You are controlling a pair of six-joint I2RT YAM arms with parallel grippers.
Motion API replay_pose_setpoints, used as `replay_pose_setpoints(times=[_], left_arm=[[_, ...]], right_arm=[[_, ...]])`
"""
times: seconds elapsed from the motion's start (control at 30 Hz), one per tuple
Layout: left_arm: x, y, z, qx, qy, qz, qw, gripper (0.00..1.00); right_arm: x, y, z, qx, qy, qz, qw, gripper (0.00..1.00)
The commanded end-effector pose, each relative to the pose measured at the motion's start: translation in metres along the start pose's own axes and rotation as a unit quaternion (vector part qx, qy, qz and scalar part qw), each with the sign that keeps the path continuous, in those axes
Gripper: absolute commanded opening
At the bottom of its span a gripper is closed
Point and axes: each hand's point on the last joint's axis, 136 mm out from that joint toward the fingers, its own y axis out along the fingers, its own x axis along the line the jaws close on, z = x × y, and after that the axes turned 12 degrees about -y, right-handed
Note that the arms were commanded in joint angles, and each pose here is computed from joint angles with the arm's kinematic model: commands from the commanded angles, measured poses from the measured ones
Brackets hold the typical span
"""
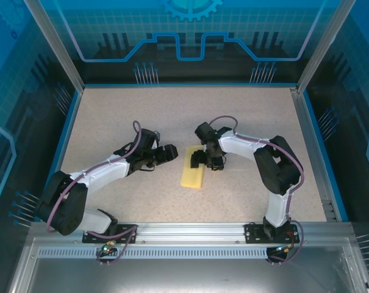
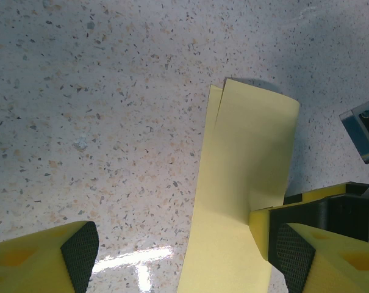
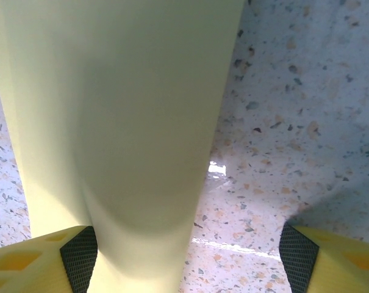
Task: Fold a paper plane with a square sheet of paper (pick it up from the middle)
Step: Hold the square sheet of paper at the center of the table.
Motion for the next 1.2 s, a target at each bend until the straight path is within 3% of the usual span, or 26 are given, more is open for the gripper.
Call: replay_pose_setpoints(times=[0.0, 0.3, 1.17], left_arm=[[-0.011, 0.002, 0.002, 0.011, 0.008, 0.017, 1.000, 0.81], [-0.011, 0.002, 0.003, 0.013, 0.009, 0.017, 1.000, 0.81], [-0.014, 0.005, 0.004, 0.021, 0.009, 0.023, 0.999, 0.76]], right_arm=[[0.005, 0.006, 0.005, 0.018, -0.019, 0.003, 1.000, 0.83], [0.008, 0.005, 0.007, 0.031, -0.057, -0.011, 0.998, 0.84], [-0.005, 0.022, 0.009, 0.046, -0.019, 0.009, 0.999, 0.85]])
